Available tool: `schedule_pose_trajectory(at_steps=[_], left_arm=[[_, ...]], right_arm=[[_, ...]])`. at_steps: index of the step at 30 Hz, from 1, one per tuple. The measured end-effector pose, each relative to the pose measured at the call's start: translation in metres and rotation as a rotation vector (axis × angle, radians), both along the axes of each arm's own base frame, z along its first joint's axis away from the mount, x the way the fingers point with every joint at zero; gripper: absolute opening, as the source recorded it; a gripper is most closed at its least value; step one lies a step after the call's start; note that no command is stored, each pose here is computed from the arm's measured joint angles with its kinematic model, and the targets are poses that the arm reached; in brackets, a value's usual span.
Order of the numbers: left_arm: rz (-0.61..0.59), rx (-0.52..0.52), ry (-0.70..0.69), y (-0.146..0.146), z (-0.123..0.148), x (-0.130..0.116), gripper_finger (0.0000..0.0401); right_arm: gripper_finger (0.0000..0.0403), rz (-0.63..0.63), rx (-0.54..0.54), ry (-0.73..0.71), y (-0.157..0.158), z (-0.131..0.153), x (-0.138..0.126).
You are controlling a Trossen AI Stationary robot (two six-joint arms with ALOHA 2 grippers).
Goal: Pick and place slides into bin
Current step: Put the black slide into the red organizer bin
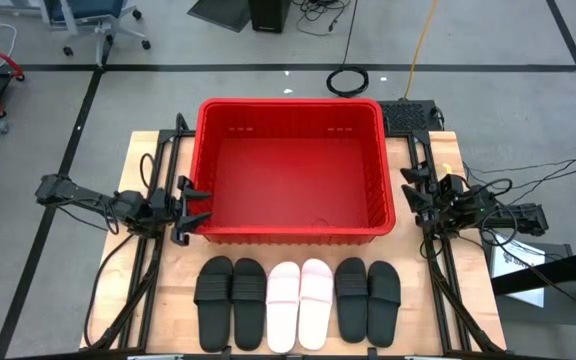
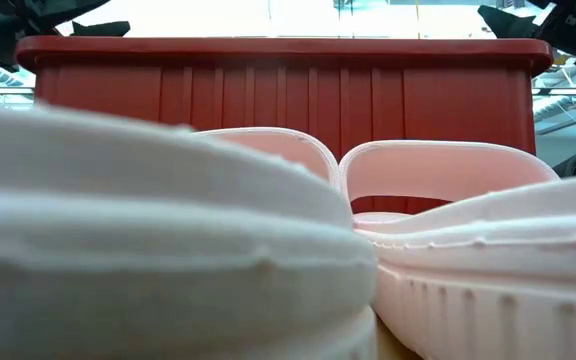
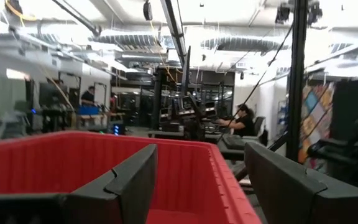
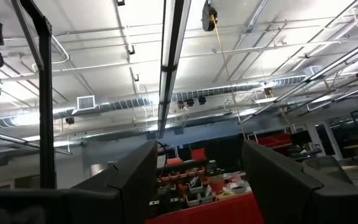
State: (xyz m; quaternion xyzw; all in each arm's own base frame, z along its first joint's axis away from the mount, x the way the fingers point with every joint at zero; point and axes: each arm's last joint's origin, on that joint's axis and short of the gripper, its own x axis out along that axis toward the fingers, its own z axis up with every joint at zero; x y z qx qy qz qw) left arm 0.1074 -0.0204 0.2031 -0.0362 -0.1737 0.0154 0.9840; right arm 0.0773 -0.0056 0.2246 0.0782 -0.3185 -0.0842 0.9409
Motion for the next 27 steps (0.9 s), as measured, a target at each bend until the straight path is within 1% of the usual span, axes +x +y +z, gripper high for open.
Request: schedule_pose_trajectory(at_steps=[2,4,6,11,15,17,21,23,25,27], left_arm=[[-0.007,-0.020,-0.001,0.000,0.000,0.000,0.0248],[-0.008,-0.023,-0.002,0.000,0.000,0.000,0.0248],[-0.007,-0.021,-0.006,0.000,0.001,0.000,0.0248],[0.010,-0.024,-0.069,0.001,0.006,-0.003,0.0248],[0.011,0.006,-0.139,0.002,0.022,-0.005,0.0248],[-0.010,0.021,-0.161,0.001,0.032,-0.006,0.0248],[-0.093,0.055,-0.144,-0.001,0.051,-0.006,0.0248],[-0.124,0.064,-0.146,-0.003,0.064,-0.007,0.0248],[-0.145,0.069,-0.151,-0.004,0.077,-0.006,0.0248],[-0.162,0.096,-0.159,-0.007,0.089,-0.004,0.0248]], right_arm=[[0.0227,0.014,0.010,0.007,0.000,-0.001,0.001],[0.0228,0.041,0.046,0.008,0.000,-0.002,0.001],[0.0228,0.049,0.057,-0.001,0.000,-0.001,0.001],[0.0228,0.017,0.012,0.001,0.000,0.000,0.000],[0.0223,0.000,-0.018,-0.090,0.000,0.007,-0.006],[0.0220,0.046,-0.053,-0.100,0.002,0.009,-0.006],[0.0215,0.261,-0.140,-0.116,0.008,0.011,-0.006],[0.0213,0.342,-0.164,-0.165,0.010,0.017,-0.009],[0.0212,0.384,-0.205,-0.236,0.012,0.026,-0.013],[0.0212,0.383,-0.223,-0.258,0.012,0.031,-0.012]])
